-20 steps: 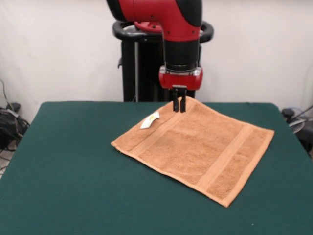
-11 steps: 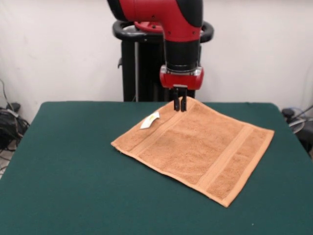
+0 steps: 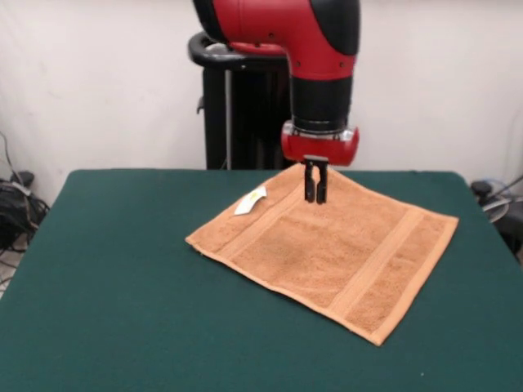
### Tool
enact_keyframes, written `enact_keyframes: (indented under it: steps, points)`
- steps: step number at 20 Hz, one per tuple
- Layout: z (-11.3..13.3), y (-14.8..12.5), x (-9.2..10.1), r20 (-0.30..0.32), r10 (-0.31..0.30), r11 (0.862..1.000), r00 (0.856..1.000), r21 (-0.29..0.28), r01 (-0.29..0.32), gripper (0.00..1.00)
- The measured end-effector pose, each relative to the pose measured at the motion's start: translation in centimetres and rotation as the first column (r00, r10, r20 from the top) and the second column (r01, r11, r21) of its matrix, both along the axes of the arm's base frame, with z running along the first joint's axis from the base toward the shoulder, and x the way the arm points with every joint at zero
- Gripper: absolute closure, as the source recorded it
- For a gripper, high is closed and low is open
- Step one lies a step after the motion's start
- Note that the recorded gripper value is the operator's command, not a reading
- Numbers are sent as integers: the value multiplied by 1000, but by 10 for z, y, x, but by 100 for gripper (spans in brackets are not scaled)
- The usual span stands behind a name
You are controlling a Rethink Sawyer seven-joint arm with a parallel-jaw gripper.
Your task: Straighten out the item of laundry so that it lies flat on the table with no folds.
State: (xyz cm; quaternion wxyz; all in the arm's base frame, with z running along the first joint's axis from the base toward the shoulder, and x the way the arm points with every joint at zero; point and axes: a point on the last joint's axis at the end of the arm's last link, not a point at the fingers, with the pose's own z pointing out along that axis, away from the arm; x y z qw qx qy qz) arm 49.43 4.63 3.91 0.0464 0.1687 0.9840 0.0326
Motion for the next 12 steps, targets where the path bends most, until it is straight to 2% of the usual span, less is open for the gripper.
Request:
enact_keyframes:
  steps: [6, 12]
  points:
    - [-3, 7, 38, 2, -22, 1000, 1000, 8, 22, 100]
    - [-5, 4, 52, 10, -28, 1000, 1000, 8, 28, 100]
